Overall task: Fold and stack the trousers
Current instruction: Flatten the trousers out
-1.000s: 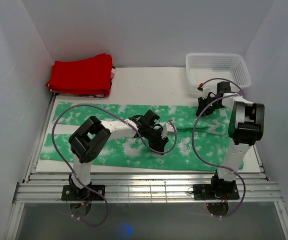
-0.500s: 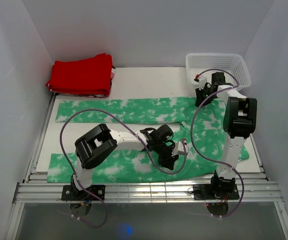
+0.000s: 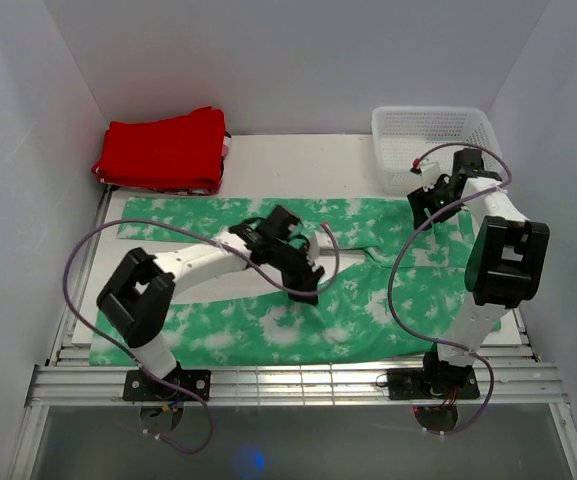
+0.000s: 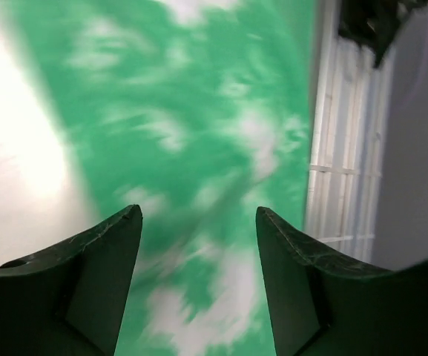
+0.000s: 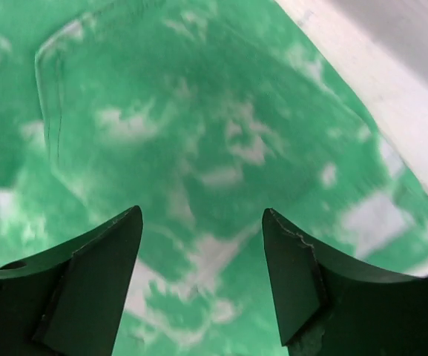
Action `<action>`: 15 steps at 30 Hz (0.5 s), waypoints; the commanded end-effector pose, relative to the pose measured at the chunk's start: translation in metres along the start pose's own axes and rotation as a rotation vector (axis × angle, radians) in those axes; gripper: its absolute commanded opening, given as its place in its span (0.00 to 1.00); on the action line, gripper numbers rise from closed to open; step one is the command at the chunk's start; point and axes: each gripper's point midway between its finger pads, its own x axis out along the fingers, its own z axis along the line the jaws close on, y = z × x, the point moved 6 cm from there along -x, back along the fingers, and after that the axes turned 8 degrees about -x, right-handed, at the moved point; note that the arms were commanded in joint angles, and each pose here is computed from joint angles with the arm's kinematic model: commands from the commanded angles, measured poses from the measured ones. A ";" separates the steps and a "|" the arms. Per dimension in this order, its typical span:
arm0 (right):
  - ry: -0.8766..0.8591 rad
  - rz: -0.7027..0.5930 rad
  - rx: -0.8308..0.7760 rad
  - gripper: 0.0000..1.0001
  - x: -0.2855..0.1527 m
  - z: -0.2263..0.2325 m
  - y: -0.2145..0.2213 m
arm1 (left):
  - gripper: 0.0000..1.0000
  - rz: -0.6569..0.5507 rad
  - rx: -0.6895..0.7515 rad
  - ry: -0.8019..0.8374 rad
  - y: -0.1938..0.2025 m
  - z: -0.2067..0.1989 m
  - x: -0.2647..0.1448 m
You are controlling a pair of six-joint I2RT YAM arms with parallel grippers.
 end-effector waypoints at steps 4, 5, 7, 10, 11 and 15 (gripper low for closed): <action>-0.091 0.044 -0.080 0.73 -0.067 0.018 0.023 | 0.73 -0.139 -0.112 -0.254 -0.004 0.027 -0.148; -0.156 0.077 -0.074 0.71 -0.071 0.031 0.032 | 0.71 -0.109 -0.133 -0.274 0.009 0.030 -0.156; -0.200 0.111 -0.114 0.66 -0.077 0.044 0.045 | 0.66 0.010 -0.220 -0.311 0.057 0.037 -0.176; -0.282 0.197 -0.131 0.61 -0.074 0.073 0.078 | 0.57 0.020 -0.354 -0.346 0.118 0.044 -0.216; -0.312 0.249 -0.123 0.60 -0.069 0.085 0.096 | 0.57 0.023 -0.372 -0.363 0.132 0.043 -0.226; -0.282 0.325 -0.139 0.56 -0.054 0.092 0.126 | 0.52 0.082 -0.479 -0.404 0.194 0.029 -0.254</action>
